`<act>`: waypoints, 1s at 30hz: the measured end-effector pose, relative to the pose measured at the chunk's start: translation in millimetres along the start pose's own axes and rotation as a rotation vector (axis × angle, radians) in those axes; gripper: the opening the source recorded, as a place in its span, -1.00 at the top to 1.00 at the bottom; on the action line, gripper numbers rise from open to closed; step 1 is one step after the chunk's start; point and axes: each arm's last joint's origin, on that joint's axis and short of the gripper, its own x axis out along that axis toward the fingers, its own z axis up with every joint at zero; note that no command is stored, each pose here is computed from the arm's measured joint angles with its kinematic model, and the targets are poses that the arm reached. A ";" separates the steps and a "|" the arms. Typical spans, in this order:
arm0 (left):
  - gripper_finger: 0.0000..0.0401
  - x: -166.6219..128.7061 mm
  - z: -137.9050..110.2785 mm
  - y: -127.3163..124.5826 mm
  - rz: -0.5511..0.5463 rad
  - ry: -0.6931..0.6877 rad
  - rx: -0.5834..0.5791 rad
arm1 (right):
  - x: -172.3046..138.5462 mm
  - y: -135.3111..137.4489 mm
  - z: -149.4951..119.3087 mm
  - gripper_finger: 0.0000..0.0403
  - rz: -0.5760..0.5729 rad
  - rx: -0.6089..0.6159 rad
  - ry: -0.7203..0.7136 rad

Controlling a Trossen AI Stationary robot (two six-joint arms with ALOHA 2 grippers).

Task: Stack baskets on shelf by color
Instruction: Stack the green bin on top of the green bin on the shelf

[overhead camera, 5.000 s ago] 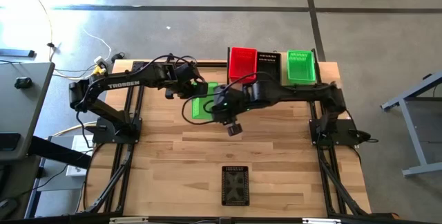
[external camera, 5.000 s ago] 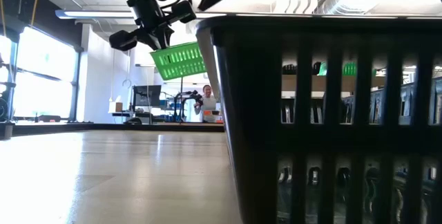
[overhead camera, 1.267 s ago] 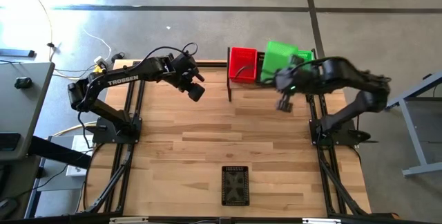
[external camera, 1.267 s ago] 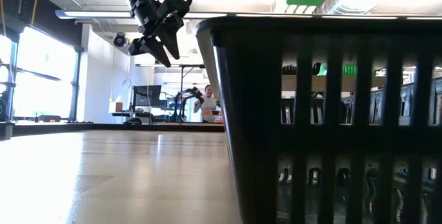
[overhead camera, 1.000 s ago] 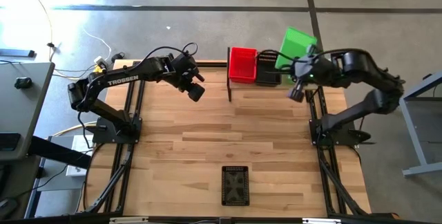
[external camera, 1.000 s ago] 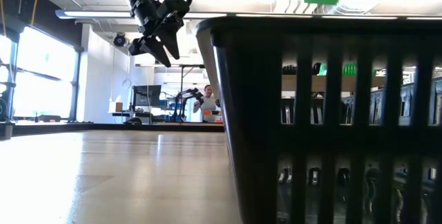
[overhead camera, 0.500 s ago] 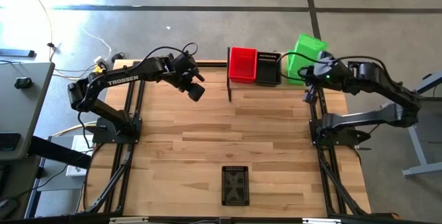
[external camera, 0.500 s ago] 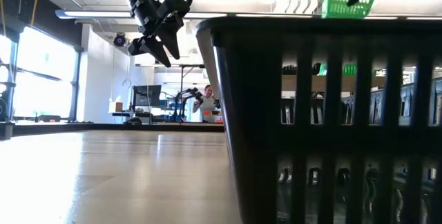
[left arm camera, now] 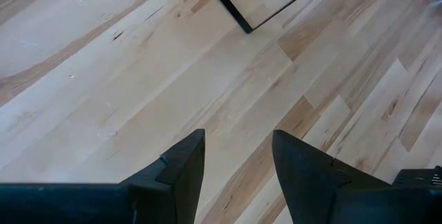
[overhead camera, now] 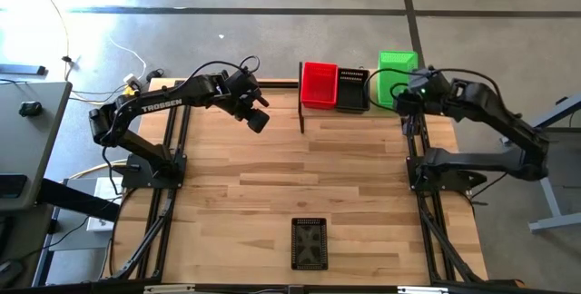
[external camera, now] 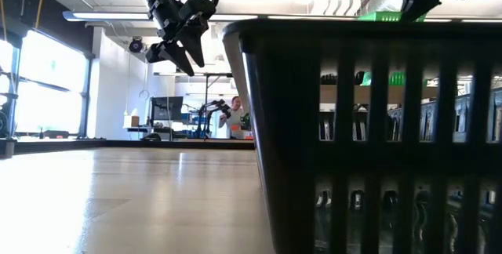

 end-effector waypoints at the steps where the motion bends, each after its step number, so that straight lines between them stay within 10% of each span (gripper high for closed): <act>1: 0.21 0.0 0.0 0.0 0.000 0.000 0.000 | 2.1 -0.8 -1.6 1.00 0.007 0.001 0.005; 30: 0.21 0.0 0.2 0.1 0.006 -0.004 0.000 | 43.6 -35.9 -26.7 1.00 0.216 0.100 0.070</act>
